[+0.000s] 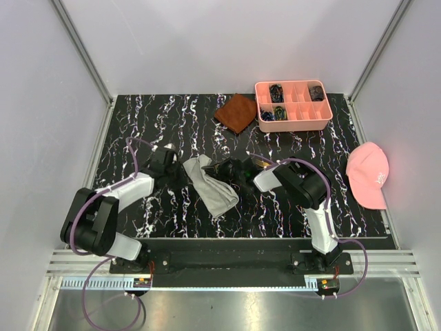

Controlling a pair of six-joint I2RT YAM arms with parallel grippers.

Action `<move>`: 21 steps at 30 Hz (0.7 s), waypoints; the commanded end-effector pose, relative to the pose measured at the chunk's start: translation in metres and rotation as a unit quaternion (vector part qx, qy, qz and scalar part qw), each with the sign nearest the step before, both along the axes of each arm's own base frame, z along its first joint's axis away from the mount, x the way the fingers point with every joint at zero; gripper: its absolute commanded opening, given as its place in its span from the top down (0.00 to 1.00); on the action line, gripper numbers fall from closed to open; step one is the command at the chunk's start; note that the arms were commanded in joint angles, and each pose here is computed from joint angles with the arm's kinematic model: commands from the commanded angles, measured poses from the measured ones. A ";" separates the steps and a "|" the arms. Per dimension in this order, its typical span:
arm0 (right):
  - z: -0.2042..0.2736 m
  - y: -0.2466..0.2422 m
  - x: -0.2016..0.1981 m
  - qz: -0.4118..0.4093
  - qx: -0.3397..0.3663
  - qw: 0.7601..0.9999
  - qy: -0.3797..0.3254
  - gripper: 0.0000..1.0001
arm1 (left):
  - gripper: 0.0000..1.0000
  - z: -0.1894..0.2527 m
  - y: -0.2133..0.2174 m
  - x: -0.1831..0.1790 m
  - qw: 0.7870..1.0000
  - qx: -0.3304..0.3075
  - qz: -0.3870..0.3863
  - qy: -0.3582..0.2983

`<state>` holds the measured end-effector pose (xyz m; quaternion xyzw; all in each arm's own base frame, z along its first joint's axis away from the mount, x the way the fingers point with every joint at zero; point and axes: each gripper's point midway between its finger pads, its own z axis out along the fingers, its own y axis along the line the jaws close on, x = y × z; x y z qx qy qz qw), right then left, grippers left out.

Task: Fold the napkin into a case and place the utensils inside
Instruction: Fold the 2/3-rectangle-folded napkin at the center of the board.

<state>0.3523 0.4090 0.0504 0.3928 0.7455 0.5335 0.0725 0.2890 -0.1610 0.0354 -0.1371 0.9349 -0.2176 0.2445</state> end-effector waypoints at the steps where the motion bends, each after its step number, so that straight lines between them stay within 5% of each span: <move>1: -0.034 -0.004 -0.015 0.019 -0.045 0.998 0.027 1.00 | 0.71 0.033 0.003 0.015 1.000 -0.011 0.011 -0.016; 9: -0.023 0.006 -0.016 0.051 -0.066 0.996 0.005 1.00 | 0.84 -0.014 -0.006 0.013 0.999 -0.023 0.004 0.034; 21: -0.013 0.022 -0.017 0.075 -0.091 0.993 -0.011 0.99 | 0.90 -0.014 -0.004 0.013 0.999 -0.010 -0.007 0.035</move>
